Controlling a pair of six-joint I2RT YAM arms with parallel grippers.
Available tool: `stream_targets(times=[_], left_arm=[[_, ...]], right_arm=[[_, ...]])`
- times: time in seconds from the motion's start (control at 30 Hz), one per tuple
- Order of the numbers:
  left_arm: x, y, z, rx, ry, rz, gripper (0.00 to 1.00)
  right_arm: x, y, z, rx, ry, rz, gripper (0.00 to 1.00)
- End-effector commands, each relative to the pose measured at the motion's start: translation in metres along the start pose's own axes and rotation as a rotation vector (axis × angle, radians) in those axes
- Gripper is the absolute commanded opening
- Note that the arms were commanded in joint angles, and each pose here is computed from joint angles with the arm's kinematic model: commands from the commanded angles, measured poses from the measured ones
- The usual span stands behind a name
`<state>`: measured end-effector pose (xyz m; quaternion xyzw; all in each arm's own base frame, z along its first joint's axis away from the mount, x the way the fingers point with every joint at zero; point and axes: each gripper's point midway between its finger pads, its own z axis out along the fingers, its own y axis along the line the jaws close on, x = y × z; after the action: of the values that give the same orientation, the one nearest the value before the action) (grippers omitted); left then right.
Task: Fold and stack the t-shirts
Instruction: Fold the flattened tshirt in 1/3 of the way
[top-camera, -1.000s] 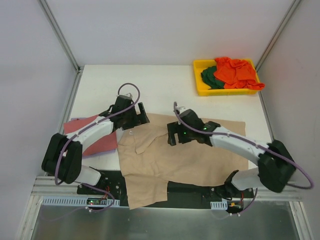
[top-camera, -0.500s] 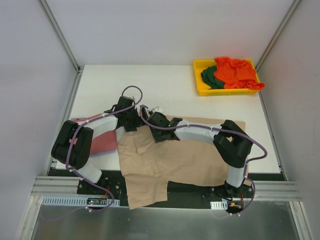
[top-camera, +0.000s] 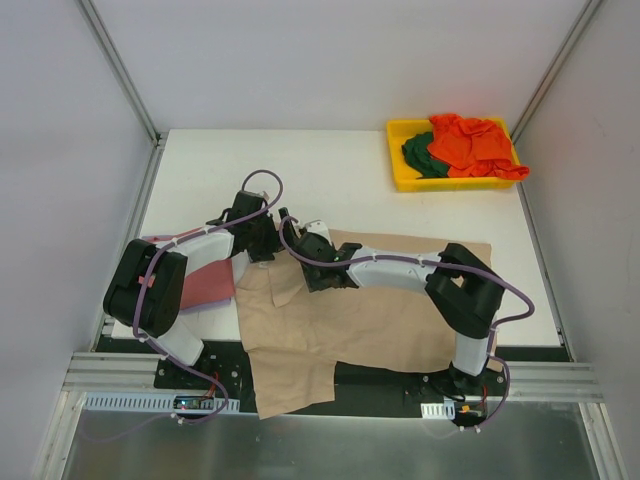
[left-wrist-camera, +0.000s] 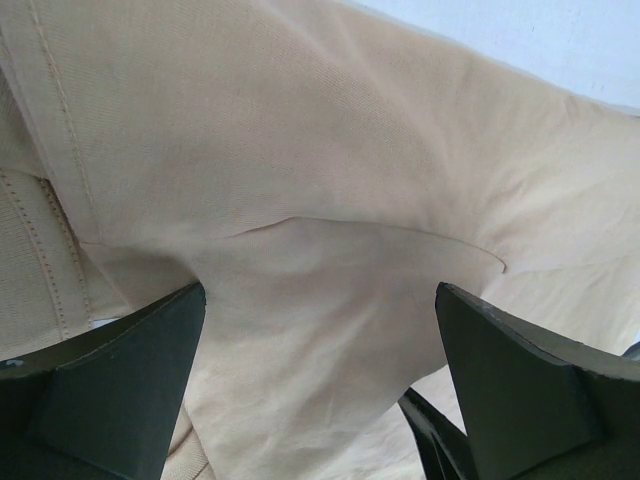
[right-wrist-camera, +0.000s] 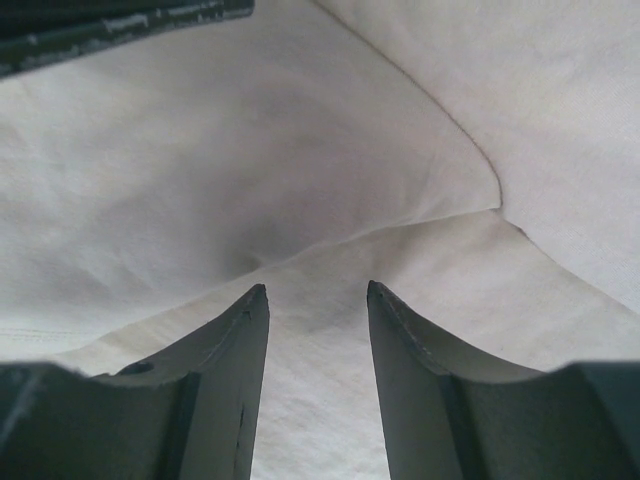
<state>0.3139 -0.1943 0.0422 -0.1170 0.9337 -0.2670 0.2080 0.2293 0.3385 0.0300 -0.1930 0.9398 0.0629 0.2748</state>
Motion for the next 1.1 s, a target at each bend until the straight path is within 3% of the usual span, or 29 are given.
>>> stream_targets(times=[0.0, 0.4, 0.63, 0.93, 1.07], left_arm=[[0.004, 0.008, 0.003, -0.016, 0.02, -0.016, 0.99], [0.008, 0.011, 0.007, -0.019, 0.041, -0.027, 0.99], [0.007, 0.012, 0.006, -0.017, 0.041, -0.03, 0.99], [0.002, 0.017, 0.005, -0.028, 0.027, -0.04, 0.99], [-0.001, 0.021, 0.004, -0.037, 0.02, -0.047, 0.99]], right_arm=[[-0.017, 0.009, -0.002, -0.01, -0.051, 0.052, 0.46], [-0.042, 0.023, 0.01, -0.005, -0.097, 0.045, 0.43], [-0.036, 0.019, 0.021, 0.029, -0.073, 0.048, 0.38], [-0.034, 0.009, 0.006, 0.057, -0.068, 0.058, 0.02], [-0.03, 0.004, -0.014, 0.035, -0.073, 0.057, 0.01]])
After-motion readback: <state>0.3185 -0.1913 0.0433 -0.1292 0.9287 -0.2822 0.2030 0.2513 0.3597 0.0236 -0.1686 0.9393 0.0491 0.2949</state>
